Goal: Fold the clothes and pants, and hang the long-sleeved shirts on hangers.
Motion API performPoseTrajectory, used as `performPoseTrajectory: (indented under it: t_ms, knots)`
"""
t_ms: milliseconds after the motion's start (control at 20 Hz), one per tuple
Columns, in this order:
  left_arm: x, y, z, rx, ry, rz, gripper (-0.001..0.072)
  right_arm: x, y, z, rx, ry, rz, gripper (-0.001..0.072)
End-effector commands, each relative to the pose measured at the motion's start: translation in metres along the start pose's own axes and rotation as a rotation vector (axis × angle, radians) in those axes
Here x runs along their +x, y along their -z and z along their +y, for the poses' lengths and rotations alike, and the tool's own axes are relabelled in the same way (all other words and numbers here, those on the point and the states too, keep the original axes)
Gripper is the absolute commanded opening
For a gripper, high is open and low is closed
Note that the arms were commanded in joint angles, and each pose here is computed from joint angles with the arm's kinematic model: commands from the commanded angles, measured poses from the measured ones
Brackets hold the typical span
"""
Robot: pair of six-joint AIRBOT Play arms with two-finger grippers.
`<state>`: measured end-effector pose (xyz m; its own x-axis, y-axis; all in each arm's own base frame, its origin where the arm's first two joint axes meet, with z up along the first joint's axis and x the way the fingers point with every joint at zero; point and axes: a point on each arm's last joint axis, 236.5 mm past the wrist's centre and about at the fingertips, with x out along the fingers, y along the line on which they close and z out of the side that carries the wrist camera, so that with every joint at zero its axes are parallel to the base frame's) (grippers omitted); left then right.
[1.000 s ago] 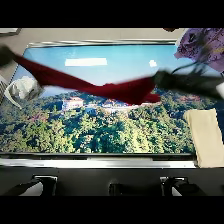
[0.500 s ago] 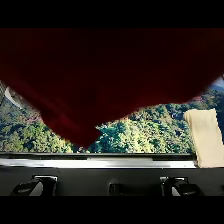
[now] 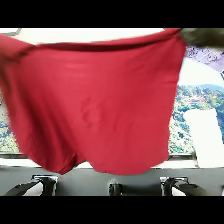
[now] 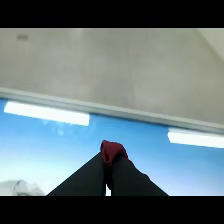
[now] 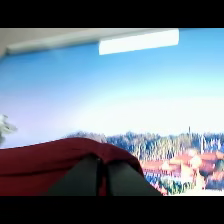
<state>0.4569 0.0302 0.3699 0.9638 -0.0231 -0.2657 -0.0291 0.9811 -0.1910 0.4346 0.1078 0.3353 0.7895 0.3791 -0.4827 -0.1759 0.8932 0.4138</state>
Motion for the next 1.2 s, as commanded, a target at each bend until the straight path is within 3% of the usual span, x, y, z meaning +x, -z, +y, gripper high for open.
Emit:
performPoseTrajectory:
  t_ms: [0, 300, 700, 750, 800, 850, 900, 950, 1150]
  knots:
    - [0.122, 0.114, 0.036, -0.029, -0.030, 0.268, 0.0014, 0.127, 0.049, -0.062, 0.125, 0.077, 0.200, 0.0032]
    - [0.235, 0.203, 0.034, -0.077, -0.011, 0.277, 0.0014, 0.257, 0.122, -0.141, 0.286, 0.178, 0.304, 0.0033]
    - [0.246, 0.307, 0.005, -0.069, 0.030, 0.556, 0.0018, 0.306, 0.190, -0.152, 0.510, 0.159, 0.443, 0.0034]
    - [0.239, 0.318, 0.006, -0.082, 0.026, 0.608, 0.0059, 0.306, 0.191, -0.150, 0.518, 0.152, 0.449, 0.0035]
    - [0.232, 0.325, 0.008, -0.102, 0.019, 0.656, 0.0210, 0.304, 0.192, -0.147, 0.527, 0.142, 0.459, 0.0075]
    - [0.225, 0.327, 0.012, -0.121, 0.010, 0.694, 0.0440, 0.301, 0.192, -0.144, 0.534, 0.136, 0.471, 0.0182]
    - [0.216, 0.325, 0.017, -0.128, 0.005, 0.729, 0.0579, 0.295, 0.192, -0.142, 0.522, 0.136, 0.486, 0.0301]
    - [0.206, 0.318, 0.022, -0.132, 0.001, 0.756, 0.0579, 0.286, 0.187, -0.142, 0.494, 0.142, 0.493, 0.0372]
    - [0.151, 0.286, 0.067, -0.157, -0.048, 0.848, 0.0573, 0.224, 0.137, -0.152, 0.308, 0.092, 0.459, 0.0448]
